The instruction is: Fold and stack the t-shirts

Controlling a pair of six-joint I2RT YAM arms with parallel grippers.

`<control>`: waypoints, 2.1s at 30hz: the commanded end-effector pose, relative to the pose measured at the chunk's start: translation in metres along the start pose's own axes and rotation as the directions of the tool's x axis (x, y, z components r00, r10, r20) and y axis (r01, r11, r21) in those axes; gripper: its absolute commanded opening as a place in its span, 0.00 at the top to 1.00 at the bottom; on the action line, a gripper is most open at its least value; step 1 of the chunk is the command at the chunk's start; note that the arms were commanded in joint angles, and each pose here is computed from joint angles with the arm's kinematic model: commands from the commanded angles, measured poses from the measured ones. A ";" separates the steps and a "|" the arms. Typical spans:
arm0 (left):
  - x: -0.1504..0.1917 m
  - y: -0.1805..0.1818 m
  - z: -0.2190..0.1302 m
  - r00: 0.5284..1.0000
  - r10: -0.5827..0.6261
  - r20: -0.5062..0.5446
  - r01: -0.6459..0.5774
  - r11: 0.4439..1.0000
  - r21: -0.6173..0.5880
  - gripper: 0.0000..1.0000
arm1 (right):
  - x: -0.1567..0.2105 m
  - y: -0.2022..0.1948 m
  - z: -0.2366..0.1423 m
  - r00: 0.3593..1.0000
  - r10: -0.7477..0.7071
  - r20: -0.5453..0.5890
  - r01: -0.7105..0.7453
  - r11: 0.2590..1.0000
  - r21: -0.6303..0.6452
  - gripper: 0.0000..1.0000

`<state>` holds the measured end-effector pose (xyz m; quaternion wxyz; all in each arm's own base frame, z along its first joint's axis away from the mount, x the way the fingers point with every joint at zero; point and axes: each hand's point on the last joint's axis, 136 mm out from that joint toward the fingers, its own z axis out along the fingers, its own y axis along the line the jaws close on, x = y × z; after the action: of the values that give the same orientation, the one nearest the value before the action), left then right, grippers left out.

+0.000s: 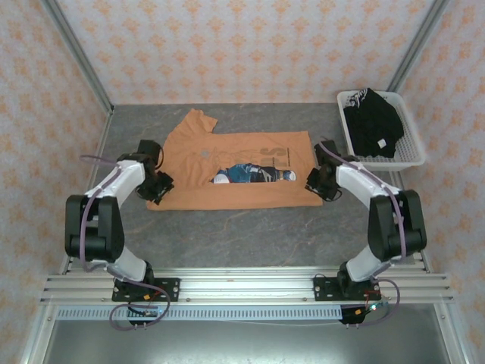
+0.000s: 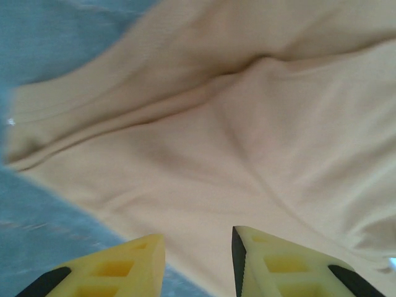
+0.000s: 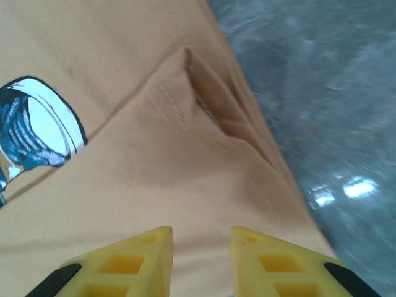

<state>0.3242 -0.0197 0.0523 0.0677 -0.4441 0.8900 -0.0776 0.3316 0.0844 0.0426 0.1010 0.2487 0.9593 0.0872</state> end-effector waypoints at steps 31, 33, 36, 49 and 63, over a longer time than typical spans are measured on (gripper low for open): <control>0.076 0.139 -0.018 1.000 -0.012 -0.015 0.008 0.959 -0.284 0.63 | 0.133 -0.082 -0.031 0.969 0.126 -0.211 -0.063 0.957 0.283 0.66; 0.056 0.107 -0.036 0.999 0.003 0.042 0.006 0.978 -0.208 0.61 | 0.107 -0.065 -0.044 0.991 0.079 -0.112 -0.052 0.973 0.227 0.60; 0.019 0.047 -0.055 0.994 0.040 0.104 -0.028 0.994 -0.108 0.58 | 0.066 -0.031 -0.058 1.000 0.025 0.013 -0.027 0.992 0.120 0.52; -0.126 -0.169 -0.036 0.952 0.134 0.275 -0.153 0.987 0.051 0.51 | -0.059 0.082 -0.045 0.987 -0.113 0.118 0.125 0.987 -0.097 0.50; -0.169 -0.219 0.042 0.910 0.197 0.366 -0.223 0.974 0.030 0.47 | -0.083 0.104 -0.032 0.987 -0.122 0.101 0.133 0.985 -0.113 0.49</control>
<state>0.5915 -0.0162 0.0561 0.2273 -0.3649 0.9022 -0.0350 0.4432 0.1314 0.1043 0.1682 0.1892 0.9589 0.1279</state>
